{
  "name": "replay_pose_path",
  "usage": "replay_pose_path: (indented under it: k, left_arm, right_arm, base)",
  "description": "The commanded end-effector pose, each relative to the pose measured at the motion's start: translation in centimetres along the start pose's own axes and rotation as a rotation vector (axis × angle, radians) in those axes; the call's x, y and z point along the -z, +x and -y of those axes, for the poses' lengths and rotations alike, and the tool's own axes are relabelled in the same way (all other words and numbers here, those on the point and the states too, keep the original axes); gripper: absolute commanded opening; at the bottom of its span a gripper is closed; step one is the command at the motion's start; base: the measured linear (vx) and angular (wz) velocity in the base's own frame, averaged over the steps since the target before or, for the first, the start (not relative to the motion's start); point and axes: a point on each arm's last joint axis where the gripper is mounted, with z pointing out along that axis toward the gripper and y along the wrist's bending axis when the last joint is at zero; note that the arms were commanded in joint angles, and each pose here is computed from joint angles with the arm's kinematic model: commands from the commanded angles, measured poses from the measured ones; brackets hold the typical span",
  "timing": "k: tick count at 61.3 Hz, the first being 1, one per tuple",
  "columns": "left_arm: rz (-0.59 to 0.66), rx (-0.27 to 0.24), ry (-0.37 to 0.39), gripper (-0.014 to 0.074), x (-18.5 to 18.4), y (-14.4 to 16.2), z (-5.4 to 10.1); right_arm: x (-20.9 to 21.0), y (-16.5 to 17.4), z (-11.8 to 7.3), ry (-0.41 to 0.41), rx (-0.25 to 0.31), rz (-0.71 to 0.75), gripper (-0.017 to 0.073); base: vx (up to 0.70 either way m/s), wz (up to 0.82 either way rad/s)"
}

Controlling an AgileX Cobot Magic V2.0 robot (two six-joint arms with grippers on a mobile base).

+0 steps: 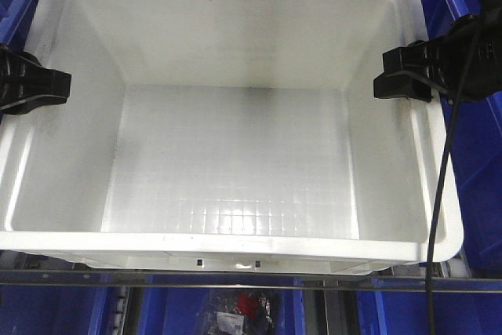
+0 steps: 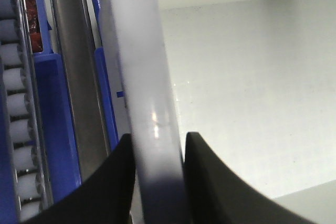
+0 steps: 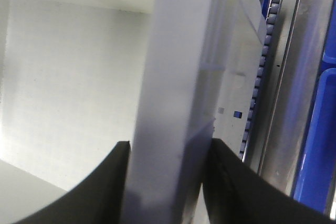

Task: Move bin from left to right shelf
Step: 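Pull the gripped tote off the shelf toward the robot with both grippers, then hold the tote with both grippers while the base turns away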

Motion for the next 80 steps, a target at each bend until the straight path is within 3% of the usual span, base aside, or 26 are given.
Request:
replay_pose_path:
  k: [1, 80]
  left_arm:
    - [0.157, -0.038, -0.006, -0.0008, 2.03, -1.35, 0.24]
    - [0.152, -0.038, -0.005, -0.0008, 2.02, -1.31, 0.24]
  right_arm:
    - [2.39, -1.33, -0.66, 0.012, 0.079, 0.159, -0.0004]
    - [2.39, -1.33, -0.66, 0.012, 0.079, 0.159, -0.0004]
  base:
    - [-0.10, 0.02]
    - [-0.15, -0.06]
